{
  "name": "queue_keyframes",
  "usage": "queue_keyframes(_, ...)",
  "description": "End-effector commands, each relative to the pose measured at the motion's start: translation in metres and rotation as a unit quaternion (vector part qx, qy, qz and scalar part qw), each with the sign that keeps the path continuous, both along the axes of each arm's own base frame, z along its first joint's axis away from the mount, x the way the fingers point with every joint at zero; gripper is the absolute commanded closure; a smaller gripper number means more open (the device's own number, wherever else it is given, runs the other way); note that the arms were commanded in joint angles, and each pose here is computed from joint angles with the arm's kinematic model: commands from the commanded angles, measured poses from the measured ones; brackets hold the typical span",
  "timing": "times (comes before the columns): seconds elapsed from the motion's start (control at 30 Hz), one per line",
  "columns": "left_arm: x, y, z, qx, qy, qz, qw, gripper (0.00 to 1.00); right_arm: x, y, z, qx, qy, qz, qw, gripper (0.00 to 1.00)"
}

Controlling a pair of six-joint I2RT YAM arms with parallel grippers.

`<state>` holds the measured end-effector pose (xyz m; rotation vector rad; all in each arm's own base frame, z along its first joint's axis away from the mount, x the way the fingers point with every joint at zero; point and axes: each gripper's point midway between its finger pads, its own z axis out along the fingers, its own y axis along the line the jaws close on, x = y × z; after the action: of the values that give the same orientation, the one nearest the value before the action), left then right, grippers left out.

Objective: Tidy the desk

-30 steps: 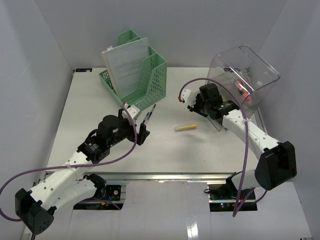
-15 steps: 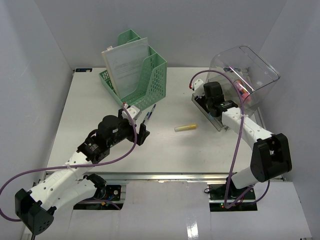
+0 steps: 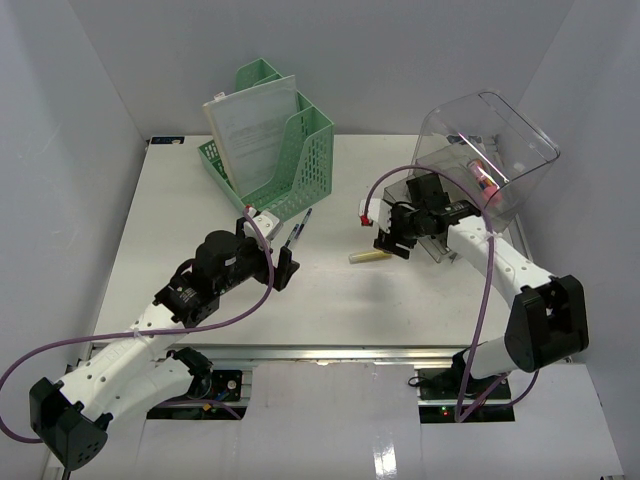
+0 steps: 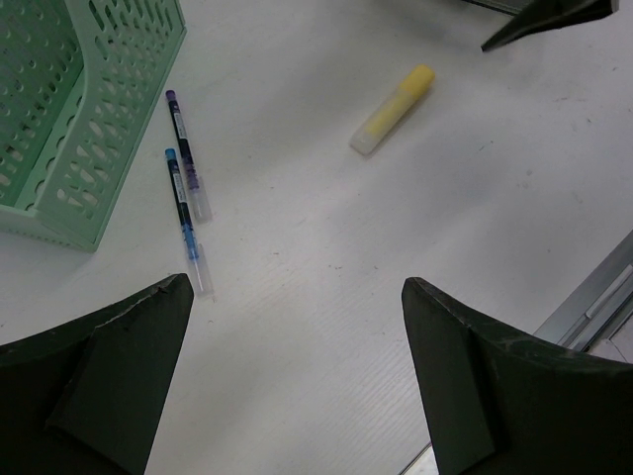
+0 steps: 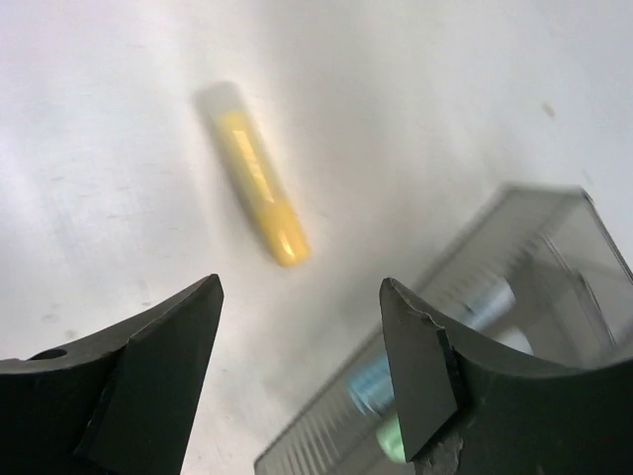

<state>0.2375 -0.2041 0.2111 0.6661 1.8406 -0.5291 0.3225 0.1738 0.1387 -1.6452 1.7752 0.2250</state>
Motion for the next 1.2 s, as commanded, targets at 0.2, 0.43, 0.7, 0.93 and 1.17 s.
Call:
queue_keyframes(0.2,0.000,0.005,0.005,0.000,-0.011,0.008,1.000,0.02,-0.021,0.030,-0.024,0.013,0.040,0.187,0.981,0.24)
queue_keyframes(0.43,0.000,0.006,0.006,0.000,-0.014,0.011,1.000,0.02,0.012,0.037,-0.049,-0.005,0.083,0.150,0.985,0.24)
queue_keyframes(0.7,0.000,0.005,0.005,0.001,-0.013,0.009,1.000,0.02,0.006,0.040,-0.074,-0.014,0.128,0.152,0.980,0.26)
queue_keyframes(0.93,0.000,0.006,0.005,0.002,-0.013,0.009,1.000,0.02,0.008,0.045,-0.095,-0.029,0.152,0.133,0.979,0.32)
queue_keyframes(1.17,0.001,0.006,0.005,0.003,-0.013,0.011,1.000,0.02,0.018,0.042,-0.109,-0.051,0.155,0.105,0.981,0.39)
